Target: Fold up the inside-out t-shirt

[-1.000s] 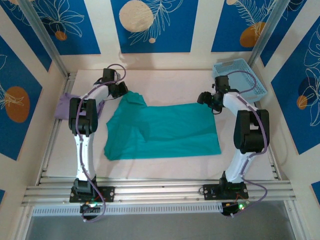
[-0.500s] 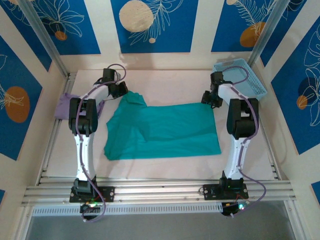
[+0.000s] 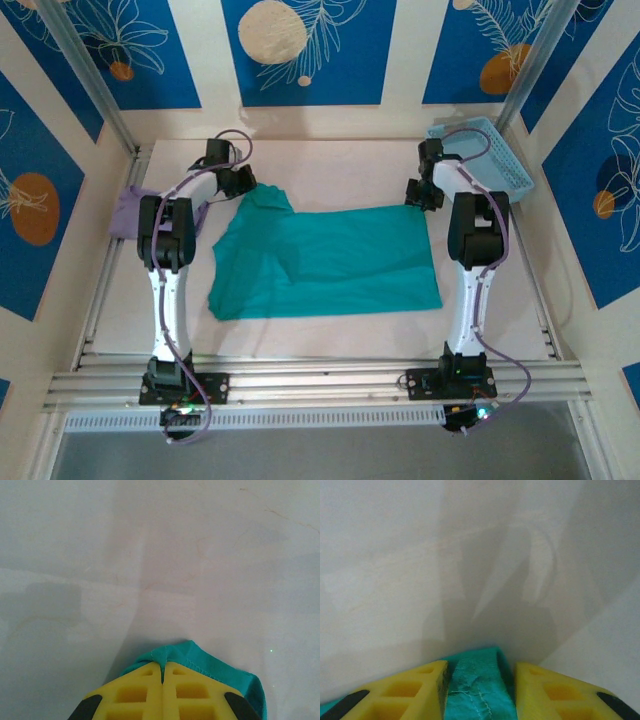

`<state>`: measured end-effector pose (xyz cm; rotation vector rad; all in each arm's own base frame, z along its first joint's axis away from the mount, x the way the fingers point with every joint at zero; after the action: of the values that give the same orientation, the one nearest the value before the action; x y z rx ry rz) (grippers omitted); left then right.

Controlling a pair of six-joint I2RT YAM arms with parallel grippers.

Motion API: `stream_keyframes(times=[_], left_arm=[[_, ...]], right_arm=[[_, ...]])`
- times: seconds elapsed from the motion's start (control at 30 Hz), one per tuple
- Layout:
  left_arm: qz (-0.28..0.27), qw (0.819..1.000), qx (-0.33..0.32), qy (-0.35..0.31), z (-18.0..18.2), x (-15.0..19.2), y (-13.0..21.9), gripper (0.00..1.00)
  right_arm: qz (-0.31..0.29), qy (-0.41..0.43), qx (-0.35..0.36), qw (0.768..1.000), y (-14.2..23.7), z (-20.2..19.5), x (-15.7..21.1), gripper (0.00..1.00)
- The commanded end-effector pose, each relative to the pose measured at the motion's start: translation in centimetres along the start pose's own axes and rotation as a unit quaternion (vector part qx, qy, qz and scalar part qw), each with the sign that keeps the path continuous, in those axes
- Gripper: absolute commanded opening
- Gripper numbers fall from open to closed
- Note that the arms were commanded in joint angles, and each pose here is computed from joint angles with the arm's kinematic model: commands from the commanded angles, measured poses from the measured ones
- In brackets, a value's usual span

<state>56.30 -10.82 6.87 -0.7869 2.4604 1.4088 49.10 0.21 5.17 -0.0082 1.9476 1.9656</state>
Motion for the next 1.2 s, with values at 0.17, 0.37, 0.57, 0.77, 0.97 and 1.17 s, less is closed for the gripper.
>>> stream_keyframes(times=[0.17,0.37,0.57,0.77,0.97,1.17], left_arm=[[-0.025,0.999,0.025,-0.022,-1.9,-1.6,2.7,0.00],[-0.041,0.998,0.030,-0.037,-3.4,-2.3,5.8,0.00],[-0.070,0.996,0.053,-0.026,-4.7,-0.7,10.4,0.00],[-0.092,0.993,0.064,-0.020,-5.2,1.8,15.0,0.00],[-0.099,0.992,0.079,0.010,-4.8,5.8,18.3,0.00],[-0.108,0.993,0.056,0.011,-3.4,9.5,21.3,0.00]], right_arm=[[0.009,0.006,-0.010,1.000,0.0,-0.1,-0.4,0.15],[-0.036,0.028,-0.031,0.998,1.7,0.3,-1.3,0.07],[-0.097,0.064,-0.052,0.992,3.8,0.6,-1.3,0.05],[-0.132,0.068,-0.073,0.986,6.2,0.3,-0.9,0.04],[-0.133,0.041,-0.087,0.987,7.5,-0.6,1.4,0.04],[-0.111,-0.001,-0.088,0.990,7.4,-2.0,4.3,0.04]])
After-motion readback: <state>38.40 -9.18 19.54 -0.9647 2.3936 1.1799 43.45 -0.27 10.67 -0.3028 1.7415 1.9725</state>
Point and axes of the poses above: each hand's point on the last joint's axis, 136 mm out from that joint toward the fingers, its own y axis back along the fingers, its own z axis along the line the jaws close on, x = y × z, the point moved 3 cm from there along y, back along the fingers, and after that the axes turned 1 degree about y, right-handed, at the moved point
